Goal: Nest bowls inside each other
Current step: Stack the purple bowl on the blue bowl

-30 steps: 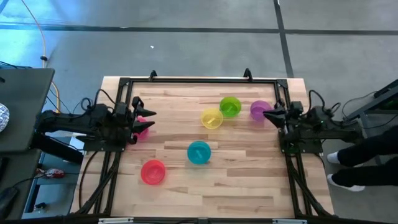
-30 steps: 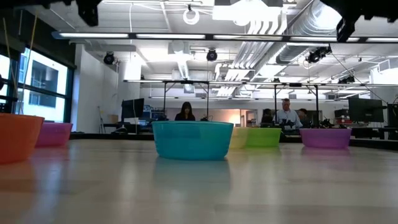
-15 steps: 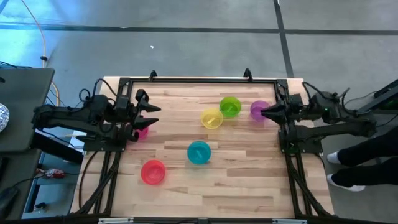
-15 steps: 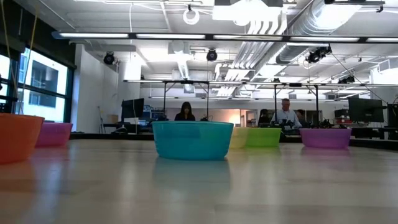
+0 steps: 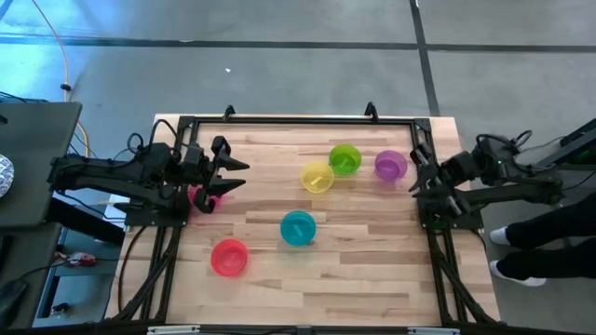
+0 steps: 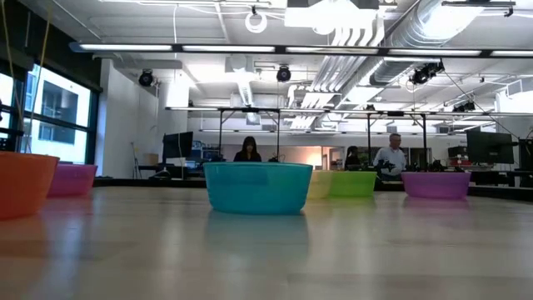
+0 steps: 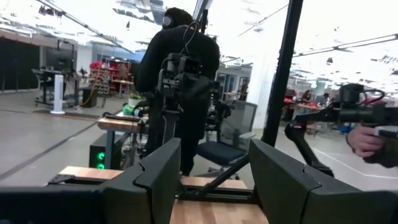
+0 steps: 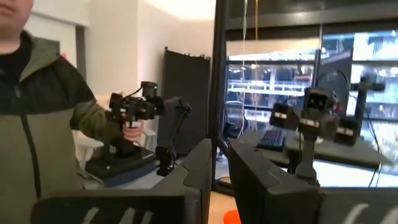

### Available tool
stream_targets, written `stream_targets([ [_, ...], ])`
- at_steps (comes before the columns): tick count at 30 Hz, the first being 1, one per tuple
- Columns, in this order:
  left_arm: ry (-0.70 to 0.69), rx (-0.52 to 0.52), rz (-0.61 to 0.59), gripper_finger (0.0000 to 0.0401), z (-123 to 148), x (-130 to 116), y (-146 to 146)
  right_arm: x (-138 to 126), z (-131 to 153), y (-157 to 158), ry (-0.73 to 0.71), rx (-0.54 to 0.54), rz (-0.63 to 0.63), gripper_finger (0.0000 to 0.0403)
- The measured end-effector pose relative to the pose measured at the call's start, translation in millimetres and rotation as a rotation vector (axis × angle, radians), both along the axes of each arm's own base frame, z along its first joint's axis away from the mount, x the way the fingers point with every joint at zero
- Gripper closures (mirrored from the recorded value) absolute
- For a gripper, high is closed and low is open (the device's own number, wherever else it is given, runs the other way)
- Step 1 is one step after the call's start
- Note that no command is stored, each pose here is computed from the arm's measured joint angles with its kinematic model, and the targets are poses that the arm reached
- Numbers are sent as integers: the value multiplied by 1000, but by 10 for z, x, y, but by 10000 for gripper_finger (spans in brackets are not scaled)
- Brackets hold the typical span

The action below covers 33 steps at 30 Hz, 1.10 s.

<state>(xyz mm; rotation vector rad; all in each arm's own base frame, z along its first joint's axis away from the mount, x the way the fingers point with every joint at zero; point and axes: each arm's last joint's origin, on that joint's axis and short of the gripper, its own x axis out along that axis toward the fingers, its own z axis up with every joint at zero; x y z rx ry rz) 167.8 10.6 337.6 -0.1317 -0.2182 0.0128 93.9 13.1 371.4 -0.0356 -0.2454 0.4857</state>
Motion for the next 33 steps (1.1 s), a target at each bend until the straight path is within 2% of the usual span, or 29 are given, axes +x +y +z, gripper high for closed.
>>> stream_targets([
  [4,4,-40,-9,220,-7,9,1,-14,2,-6,-26,-39,-36,359],
  [8,2,-62,-13,220,-5,7,1,10,-15,-49,12,32,-180,359],
  [13,2,-62,-12,220,-5,7,1,18,-15,-75,21,73,-264,359],
  [18,3,-40,-5,220,-5,7,2,30,-38,-131,37,87,-463,359],
  [22,5,-17,-19,220,-7,8,-4,30,-164,-189,162,72,-669,359],
  [26,43,-19,-26,220,-50,16,-5,-1,-386,-265,381,220,-942,359],
  [29,103,-29,9,220,-110,24,5,-60,-542,-299,503,341,-1099,359],
  [33,170,-41,66,220,-177,28,23,-100,-602,-319,509,526,-1198,359],
])
